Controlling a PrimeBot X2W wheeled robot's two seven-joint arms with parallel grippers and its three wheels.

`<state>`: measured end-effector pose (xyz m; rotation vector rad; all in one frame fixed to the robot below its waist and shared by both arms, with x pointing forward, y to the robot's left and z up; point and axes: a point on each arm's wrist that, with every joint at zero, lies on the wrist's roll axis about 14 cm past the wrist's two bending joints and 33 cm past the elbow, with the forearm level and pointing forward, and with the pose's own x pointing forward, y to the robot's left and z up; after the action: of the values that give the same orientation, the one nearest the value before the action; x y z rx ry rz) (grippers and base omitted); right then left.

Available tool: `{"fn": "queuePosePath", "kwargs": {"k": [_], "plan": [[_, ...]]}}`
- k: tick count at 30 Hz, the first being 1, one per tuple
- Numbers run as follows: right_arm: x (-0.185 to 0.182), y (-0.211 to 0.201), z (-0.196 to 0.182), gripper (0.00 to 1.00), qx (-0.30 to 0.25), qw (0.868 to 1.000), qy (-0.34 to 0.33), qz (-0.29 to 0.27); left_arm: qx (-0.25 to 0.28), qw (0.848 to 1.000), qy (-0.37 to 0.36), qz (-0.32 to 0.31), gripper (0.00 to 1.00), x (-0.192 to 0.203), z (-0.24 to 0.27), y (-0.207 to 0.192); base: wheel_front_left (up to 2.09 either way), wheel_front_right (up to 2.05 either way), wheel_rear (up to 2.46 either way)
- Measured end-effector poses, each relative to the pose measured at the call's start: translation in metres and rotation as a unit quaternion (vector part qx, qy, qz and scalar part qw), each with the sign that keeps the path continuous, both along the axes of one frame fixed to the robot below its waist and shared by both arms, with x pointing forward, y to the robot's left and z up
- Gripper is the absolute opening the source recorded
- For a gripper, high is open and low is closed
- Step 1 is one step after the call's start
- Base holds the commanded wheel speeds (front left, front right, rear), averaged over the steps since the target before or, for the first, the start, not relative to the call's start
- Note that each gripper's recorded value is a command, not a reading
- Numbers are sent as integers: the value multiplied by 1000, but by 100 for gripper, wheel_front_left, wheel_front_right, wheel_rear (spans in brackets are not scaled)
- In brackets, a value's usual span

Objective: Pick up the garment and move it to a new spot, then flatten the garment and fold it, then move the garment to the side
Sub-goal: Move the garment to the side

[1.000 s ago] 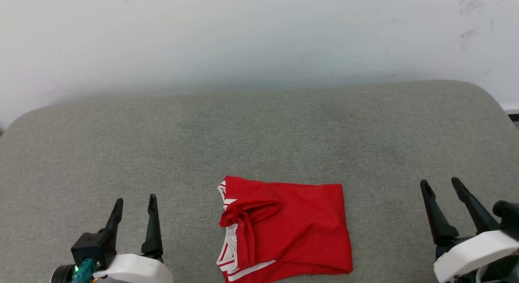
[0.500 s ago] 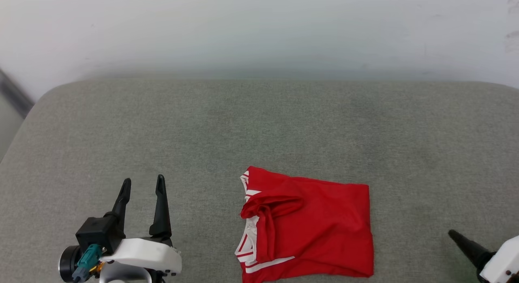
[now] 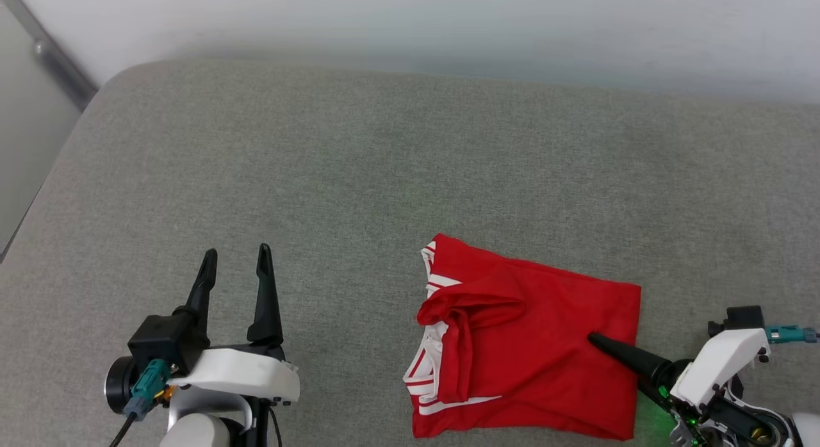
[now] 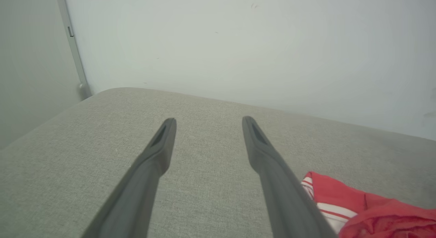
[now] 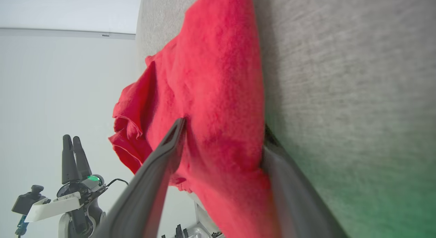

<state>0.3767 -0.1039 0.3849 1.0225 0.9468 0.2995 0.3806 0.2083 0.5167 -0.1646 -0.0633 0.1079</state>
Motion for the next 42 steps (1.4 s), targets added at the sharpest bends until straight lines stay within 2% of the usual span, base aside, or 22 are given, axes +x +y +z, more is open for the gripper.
{"fn": "queuePosePath", "kwargs": {"k": [1, 2, 3, 8, 11, 14, 17, 19, 24, 28, 34, 39, 42], "plan": [[0, 5, -2, 100, 3, 1000, 4, 7, 3, 1000, 0, 3, 100, 0, 0, 2, 0, 0, 0], [1, 7, -5, 42, 3, 1000, 8, 12, 3, 1000, 0, 5, 100, 1, 0, 3, 0, 0, 0], [1, 9, -6, 0, 2, 1000, 11, 18, 2, 1000, -1, 7, 100, 2, 0, 4, 0, 0, 0], [6, 8, -3, 0, -20, 999, -8, 33, 6, 1000, 1, 11, 100, 2, -2, 6, 0, 0, 0], [7, 0, 2, 0, -69, 996, -38, 53, 8, 1000, -2, 5, 100, 3, 0, 3, 0, 0, 0], [11, -14, 13, 0, -130, 986, -82, 68, 9, 1000, -6, -5, 100, 4, 1, -3, 0, 0, 0], [15, -32, 26, 0, -205, 967, -127, 85, 10, 1000, -12, -22, 100, 9, 4, -13, 0, 0, 0], [17, -53, 33, 0, -267, 947, -149, 94, 10, 999, -17, -38, 100, 13, 7, -22, 0, 0, 0], [13, -101, 53, 0, -380, 904, -172, 95, 8, 996, -26, -86, 100, 27, 11, -54, 0, 0, 0], [-2, -135, 63, 0, -433, 883, -162, 79, 0, 990, -35, -138, 100, 40, 14, -90, 0, 0, 0], [-14, -185, 83, 0, -483, 862, -153, 26, 5, 973, -49, -224, 100, 68, 19, -152, 0, 0, 0], [-3, -227, 80, 0, -520, 842, -139, -13, 6, 958, -53, -281, 100, 98, 14, -194, 0, 0, 0], [9, -254, 80, 0, -547, 825, -137, -37, 7, 951, -49, -306, 100, 115, 3, -212, 0, 0, 0]]}}
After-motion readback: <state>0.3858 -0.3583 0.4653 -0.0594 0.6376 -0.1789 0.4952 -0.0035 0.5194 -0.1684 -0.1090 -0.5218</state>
